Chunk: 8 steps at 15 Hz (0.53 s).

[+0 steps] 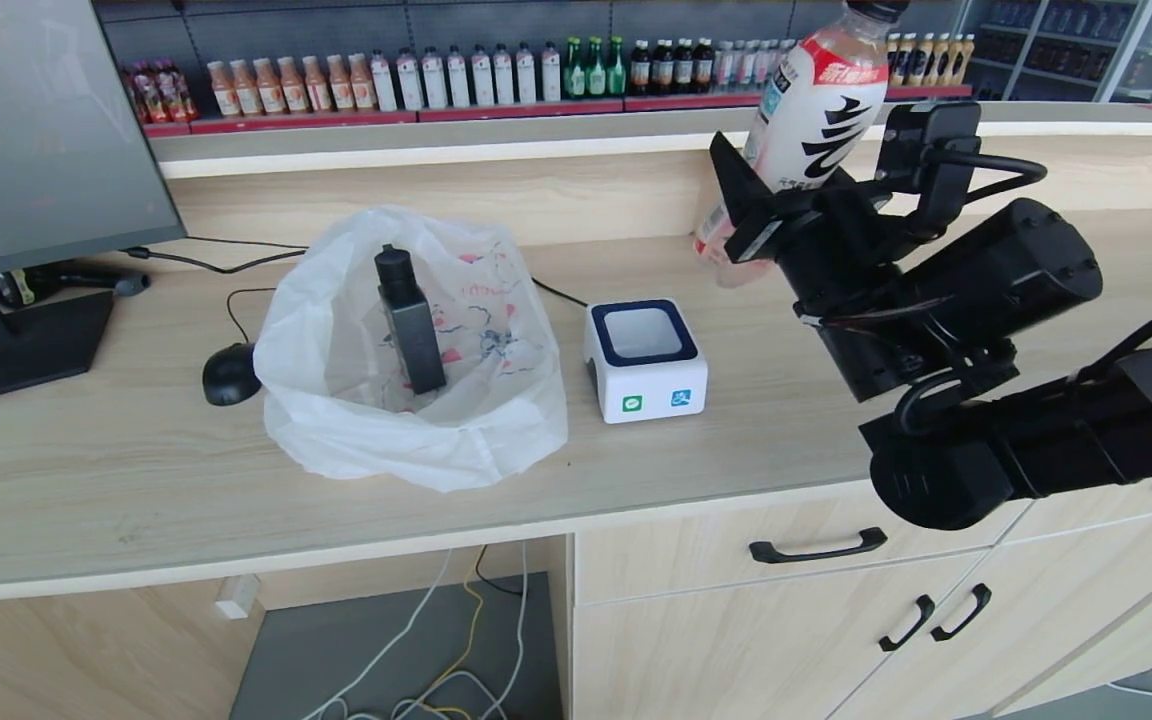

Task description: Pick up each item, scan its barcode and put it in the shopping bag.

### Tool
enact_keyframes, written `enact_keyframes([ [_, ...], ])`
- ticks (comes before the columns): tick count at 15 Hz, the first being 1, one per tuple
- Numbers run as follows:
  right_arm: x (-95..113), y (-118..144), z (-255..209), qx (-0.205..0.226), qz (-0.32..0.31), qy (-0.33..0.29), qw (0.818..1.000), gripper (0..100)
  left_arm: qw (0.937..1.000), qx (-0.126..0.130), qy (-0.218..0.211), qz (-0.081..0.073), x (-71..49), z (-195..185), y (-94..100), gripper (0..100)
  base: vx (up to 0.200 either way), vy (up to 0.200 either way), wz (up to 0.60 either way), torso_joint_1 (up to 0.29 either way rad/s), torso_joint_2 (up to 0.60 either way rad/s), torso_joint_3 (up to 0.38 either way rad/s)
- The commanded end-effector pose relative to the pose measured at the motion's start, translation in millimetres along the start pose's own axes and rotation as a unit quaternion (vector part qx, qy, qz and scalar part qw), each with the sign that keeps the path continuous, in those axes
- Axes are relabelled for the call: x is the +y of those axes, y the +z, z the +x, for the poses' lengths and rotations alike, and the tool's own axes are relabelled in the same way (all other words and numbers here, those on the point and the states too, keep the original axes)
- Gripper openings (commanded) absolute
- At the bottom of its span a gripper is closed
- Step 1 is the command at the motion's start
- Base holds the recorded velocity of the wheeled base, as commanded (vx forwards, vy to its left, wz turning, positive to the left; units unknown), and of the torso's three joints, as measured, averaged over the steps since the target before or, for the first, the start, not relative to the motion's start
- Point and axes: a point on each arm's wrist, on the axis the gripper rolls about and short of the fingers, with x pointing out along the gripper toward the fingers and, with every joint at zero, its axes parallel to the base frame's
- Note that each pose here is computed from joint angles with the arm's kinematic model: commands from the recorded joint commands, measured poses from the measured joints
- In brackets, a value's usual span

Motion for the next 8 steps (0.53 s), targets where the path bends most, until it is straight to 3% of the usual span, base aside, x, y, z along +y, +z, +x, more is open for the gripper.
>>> enact_keyframes([
  [1,-2,6,-1,-0.005,0.0,-0.003,1.0,0,1.0,0.0,0.0,0.0,0.0,0,0.0,100,0.0,0.0,0.0,0.0,0.0,0.0],
  [2,-6,17,0,-0.02,0.048,-0.007,0.999,0,1.0,0.0,0.0,0.001,0.0,0,0.0,100,0.0,0.0,0.0,0.0,0.0,0.0],
  [5,-24,21,-6,-0.012,0.052,-0.038,0.998,0,1.0,0.0,0.0,0.0,0.0,0,0.0,100,0.0,0.0,0.0,0.0,0.0,0.0],
  [8,-24,28,-13,-0.007,0.063,-0.047,0.997,0,1.0,0.0,0.0,0.0,0.0,0,0.0,100,0.0,0.0,0.0,0.0,0.0,0.0],
])
